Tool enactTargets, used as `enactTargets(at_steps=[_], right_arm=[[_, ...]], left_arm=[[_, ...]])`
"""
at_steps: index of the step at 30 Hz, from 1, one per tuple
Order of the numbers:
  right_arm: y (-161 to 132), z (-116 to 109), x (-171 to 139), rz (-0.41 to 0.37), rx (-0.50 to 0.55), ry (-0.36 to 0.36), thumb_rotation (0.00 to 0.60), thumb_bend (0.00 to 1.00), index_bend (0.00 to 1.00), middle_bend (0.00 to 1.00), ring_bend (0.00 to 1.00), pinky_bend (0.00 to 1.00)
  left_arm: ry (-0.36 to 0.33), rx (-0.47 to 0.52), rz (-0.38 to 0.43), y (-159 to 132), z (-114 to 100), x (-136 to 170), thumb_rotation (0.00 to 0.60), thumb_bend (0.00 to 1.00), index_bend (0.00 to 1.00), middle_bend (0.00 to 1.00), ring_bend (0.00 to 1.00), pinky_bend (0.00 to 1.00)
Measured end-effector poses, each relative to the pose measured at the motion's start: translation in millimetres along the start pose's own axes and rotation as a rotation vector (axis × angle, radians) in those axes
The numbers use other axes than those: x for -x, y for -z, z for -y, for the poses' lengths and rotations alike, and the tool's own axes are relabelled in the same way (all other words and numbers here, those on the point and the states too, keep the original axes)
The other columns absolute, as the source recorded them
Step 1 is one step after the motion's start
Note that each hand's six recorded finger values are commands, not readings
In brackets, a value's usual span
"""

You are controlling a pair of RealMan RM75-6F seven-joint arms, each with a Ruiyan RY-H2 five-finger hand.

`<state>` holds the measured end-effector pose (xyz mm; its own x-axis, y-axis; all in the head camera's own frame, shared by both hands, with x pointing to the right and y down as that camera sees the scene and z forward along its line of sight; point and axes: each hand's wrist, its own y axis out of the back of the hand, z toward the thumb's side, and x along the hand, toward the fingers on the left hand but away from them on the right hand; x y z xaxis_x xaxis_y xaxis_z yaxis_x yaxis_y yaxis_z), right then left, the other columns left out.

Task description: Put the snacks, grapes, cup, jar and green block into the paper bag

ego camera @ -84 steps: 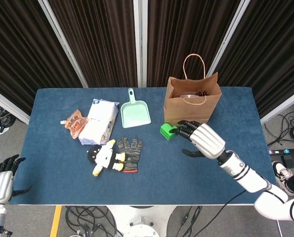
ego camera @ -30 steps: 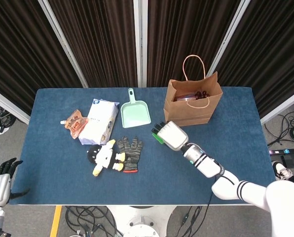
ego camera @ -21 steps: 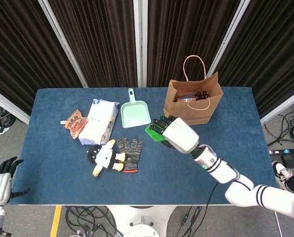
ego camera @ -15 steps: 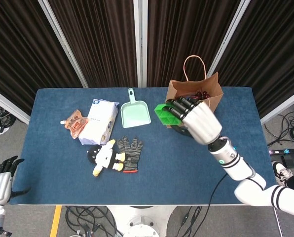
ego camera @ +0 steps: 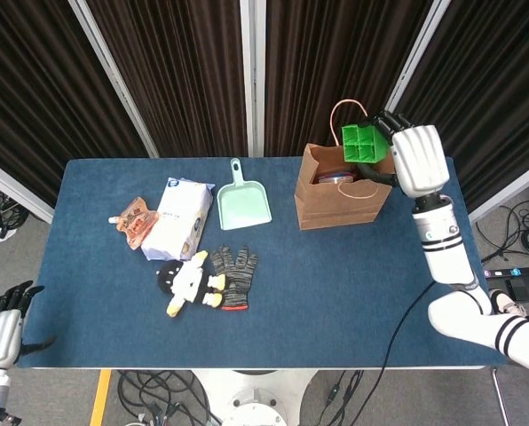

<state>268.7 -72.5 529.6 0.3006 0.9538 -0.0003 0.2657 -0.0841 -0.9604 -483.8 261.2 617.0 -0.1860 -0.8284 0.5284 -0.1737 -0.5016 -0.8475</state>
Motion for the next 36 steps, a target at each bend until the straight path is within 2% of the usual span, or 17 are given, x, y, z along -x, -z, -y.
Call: enactTargets(at_steps=[4,9,13,16,18,25,29,33,36], right_arm=[[18,21,13,0.079,0.007,-0.070,0.600,0.17,0.49,0.48,0.35,0.54],[23,45,18,0.124,0.025,-0.168,0.600,0.17,0.39,0.42,0.28,0.48],[24,61,17,0.143,0.039,-0.248,0.600,0.17,0.20,0.33,0.20,0.41],[24,63,15,0.154,0.070,-0.274,0.600,0.17,0.08,0.29,0.16,0.38],[24,61,15,0.155,0.087,-0.275,0.600,0.17,0.05,0.27,0.15,0.37],[24,47,8,0.132,0.111,-0.252,0.600,0.18,0.03,0.24,0.13,0.34],[23,38,3,0.118,0.113,-0.223,0.600,0.18,0.03,0.26,0.13,0.33],[24,24,-10,0.091,0.113,-0.151,0.600,0.18,0.10,0.33,0.17,0.34],[31,9,-33,0.077,0.102,-0.083,0.600,0.18,0.17,0.36,0.23,0.38]], left_arm=[[0.002,0.000,-0.005,1,1,0,0.600,0.05,0.25,0.20,0.12,0.15],[0.005,0.000,-0.006,1,1,0,0.600,0.05,0.25,0.20,0.12,0.15],[0.004,-0.001,-0.009,2,1,0,0.600,0.05,0.25,0.20,0.12,0.15],[0.004,0.000,-0.009,2,1,1,0.600,0.05,0.25,0.20,0.12,0.15],[0.004,0.000,-0.007,2,1,0,0.600,0.05,0.25,0.20,0.12,0.15],[0.003,-0.005,0.005,-1,0,-2,0.600,0.05,0.25,0.20,0.12,0.15],[-0.004,-0.004,0.011,-4,-2,-4,0.600,0.05,0.25,0.20,0.12,0.15],[-0.005,-0.005,0.007,-2,-3,-3,0.600,0.05,0.25,0.20,0.12,0.15],[-0.004,-0.010,0.004,0,-3,-3,0.600,0.05,0.25,0.20,0.12,0.15]])
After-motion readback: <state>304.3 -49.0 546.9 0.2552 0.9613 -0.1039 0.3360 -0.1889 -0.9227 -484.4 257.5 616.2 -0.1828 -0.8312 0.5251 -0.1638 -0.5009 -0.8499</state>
